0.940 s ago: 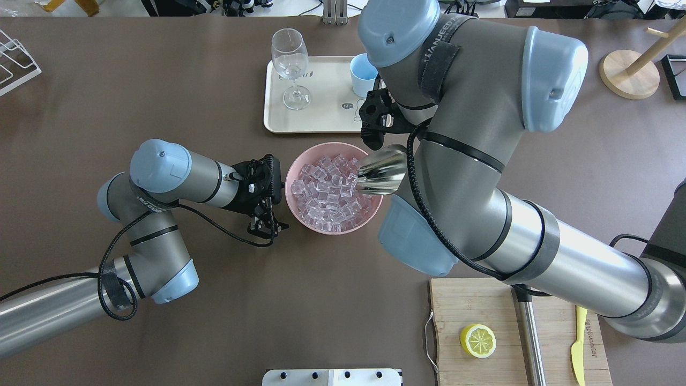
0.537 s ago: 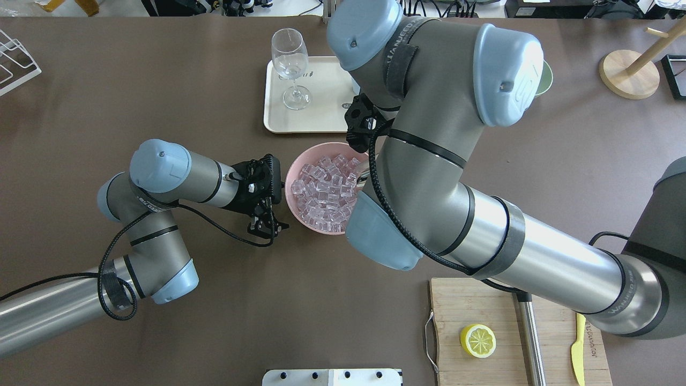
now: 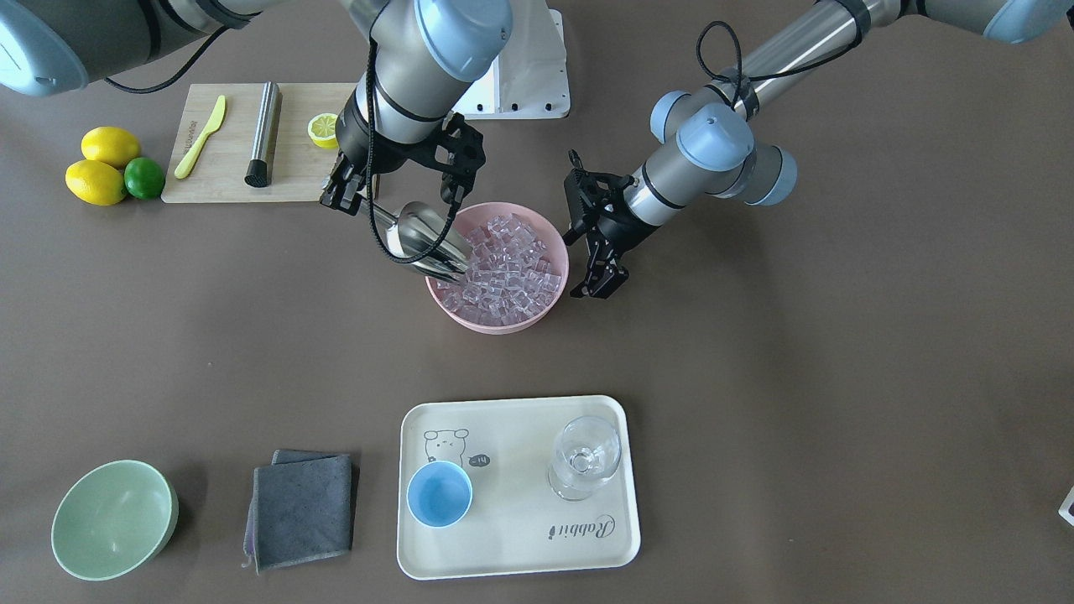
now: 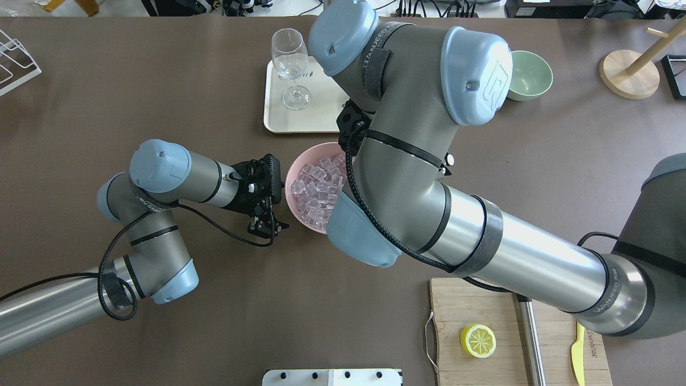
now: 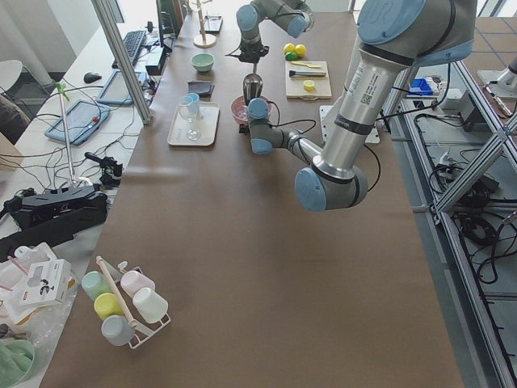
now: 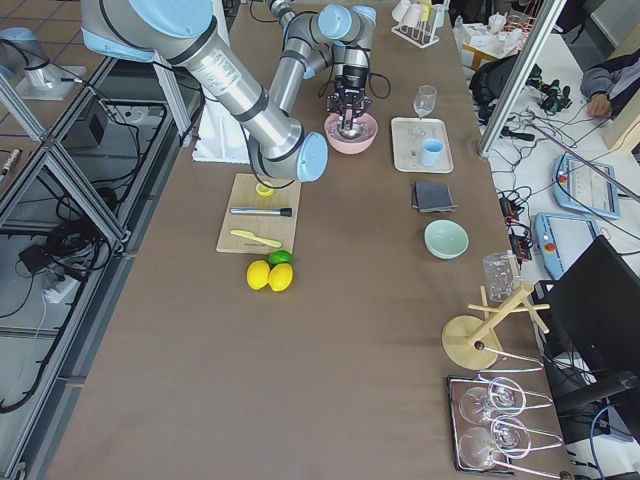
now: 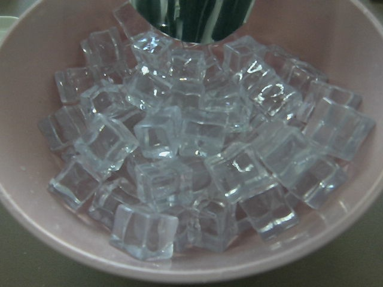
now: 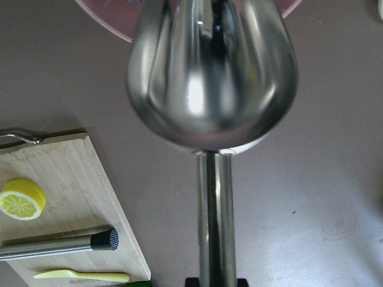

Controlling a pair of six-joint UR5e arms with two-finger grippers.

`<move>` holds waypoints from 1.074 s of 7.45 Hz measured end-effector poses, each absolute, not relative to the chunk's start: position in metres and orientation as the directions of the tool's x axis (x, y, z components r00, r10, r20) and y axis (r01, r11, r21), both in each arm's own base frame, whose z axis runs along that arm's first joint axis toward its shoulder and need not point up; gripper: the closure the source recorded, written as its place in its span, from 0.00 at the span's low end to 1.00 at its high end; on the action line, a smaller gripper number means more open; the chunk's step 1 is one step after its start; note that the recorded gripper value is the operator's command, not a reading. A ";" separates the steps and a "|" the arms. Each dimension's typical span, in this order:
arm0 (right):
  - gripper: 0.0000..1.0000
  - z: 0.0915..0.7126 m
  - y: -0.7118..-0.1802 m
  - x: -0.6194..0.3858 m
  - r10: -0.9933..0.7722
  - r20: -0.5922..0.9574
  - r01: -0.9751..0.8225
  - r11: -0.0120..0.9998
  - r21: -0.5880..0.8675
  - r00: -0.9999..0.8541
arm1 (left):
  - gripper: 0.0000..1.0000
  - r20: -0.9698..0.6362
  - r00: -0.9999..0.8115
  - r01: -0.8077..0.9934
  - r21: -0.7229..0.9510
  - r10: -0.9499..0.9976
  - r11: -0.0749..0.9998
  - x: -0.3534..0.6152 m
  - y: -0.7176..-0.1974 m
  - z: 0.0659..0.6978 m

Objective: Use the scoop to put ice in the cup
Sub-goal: 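Carry the metal scoop with the right gripper over the pink bowl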

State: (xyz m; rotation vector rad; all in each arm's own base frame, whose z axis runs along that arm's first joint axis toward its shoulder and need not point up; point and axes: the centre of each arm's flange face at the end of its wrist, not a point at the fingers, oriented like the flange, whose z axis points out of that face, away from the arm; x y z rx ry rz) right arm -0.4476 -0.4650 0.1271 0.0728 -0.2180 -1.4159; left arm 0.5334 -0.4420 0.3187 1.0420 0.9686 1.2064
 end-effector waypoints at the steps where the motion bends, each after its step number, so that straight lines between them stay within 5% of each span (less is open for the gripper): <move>1: 1.00 0.128 -0.465 -0.450 -0.985 0.106 0.972 0.154 0.175 0.137 | 0.01 -0.031 0.112 -0.244 0.968 0.993 0.057 0.533 -0.442 0.319; 8: 1.00 0.121 -0.455 -0.484 -0.984 0.096 0.973 0.162 0.166 0.148 | 0.01 -0.030 0.112 -0.242 0.969 0.993 0.056 0.533 -0.441 0.320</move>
